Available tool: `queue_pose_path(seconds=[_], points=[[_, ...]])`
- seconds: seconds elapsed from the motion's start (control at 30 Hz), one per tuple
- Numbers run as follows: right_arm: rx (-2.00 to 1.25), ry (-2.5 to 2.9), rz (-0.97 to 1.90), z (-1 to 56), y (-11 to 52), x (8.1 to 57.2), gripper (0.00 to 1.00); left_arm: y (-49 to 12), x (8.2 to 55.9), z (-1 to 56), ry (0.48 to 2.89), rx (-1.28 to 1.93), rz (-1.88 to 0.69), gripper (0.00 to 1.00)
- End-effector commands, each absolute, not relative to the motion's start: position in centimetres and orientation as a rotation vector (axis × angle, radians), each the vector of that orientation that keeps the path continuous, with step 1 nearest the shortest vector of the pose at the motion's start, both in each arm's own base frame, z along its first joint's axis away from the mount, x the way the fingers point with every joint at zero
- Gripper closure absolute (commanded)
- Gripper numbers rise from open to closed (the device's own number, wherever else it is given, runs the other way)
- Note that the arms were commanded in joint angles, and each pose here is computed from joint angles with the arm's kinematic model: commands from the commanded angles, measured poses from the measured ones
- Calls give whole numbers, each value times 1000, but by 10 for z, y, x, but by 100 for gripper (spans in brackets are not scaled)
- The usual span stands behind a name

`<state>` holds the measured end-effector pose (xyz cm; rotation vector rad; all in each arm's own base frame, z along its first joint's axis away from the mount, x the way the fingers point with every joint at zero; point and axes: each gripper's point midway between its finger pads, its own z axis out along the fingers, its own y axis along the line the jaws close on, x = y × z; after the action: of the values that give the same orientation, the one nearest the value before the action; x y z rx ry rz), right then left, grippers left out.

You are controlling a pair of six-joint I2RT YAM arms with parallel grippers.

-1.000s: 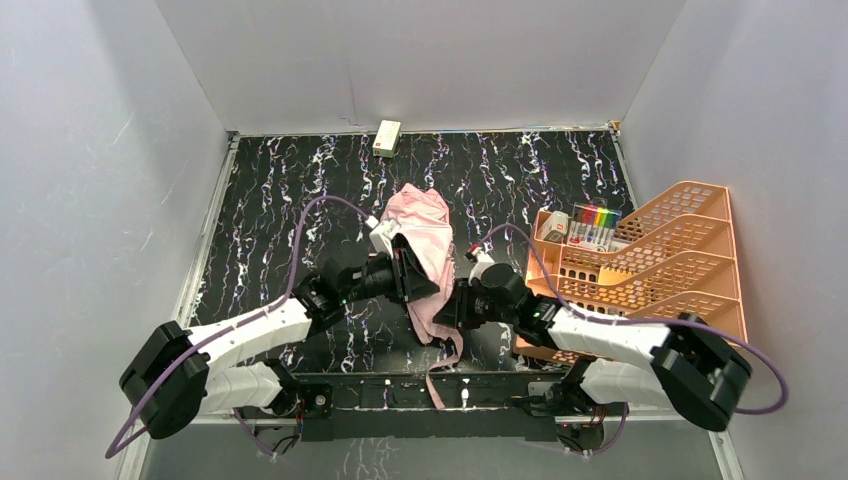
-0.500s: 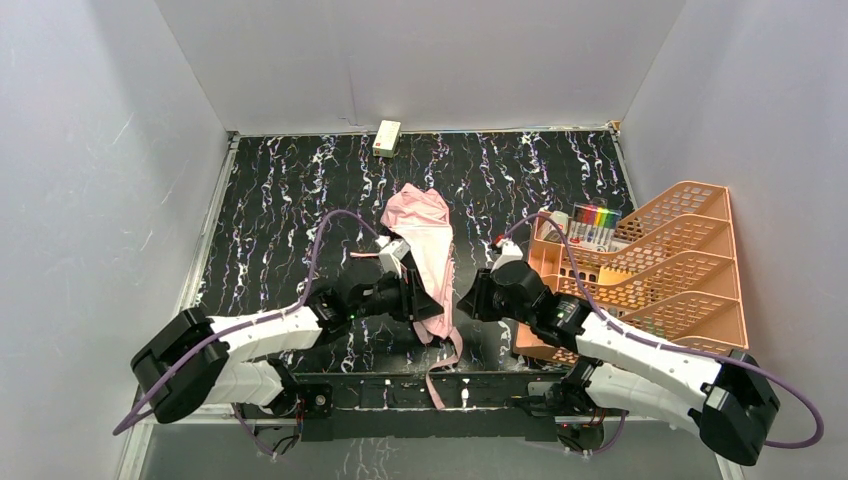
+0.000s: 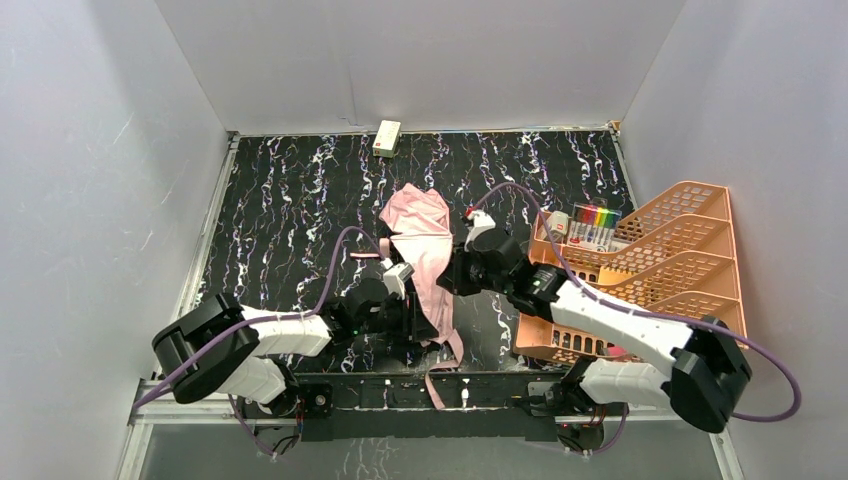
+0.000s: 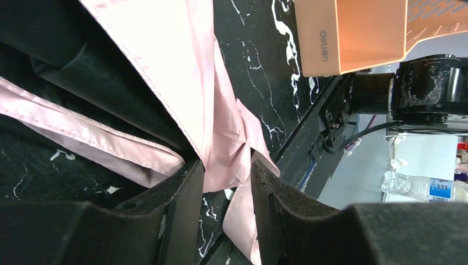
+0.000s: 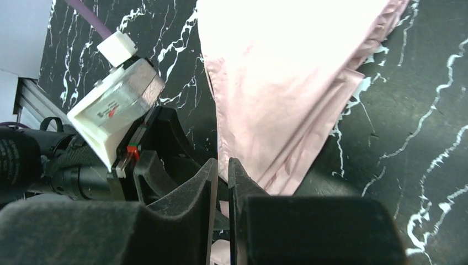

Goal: Put away the umbrella

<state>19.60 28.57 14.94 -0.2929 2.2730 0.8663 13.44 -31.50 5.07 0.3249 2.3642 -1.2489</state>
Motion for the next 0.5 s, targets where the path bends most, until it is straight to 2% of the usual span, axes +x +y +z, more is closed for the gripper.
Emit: queue_pose_path(seconds=[0.0,0.17,0.3,0.47], points=[[-365,2208,1001,168,316,207,80,-317,134,50,2334,339,-1253,65],[-377,2217,1071,159,338,222,83,-315,129,43,2352,345,-1245,64],[-379,2259,1092,141,348,228,89,-314,127,40,2361,341,-1240,64],[-369,2326,1075,111,345,226,89,-311,126,37,2365,330,-1234,64]])
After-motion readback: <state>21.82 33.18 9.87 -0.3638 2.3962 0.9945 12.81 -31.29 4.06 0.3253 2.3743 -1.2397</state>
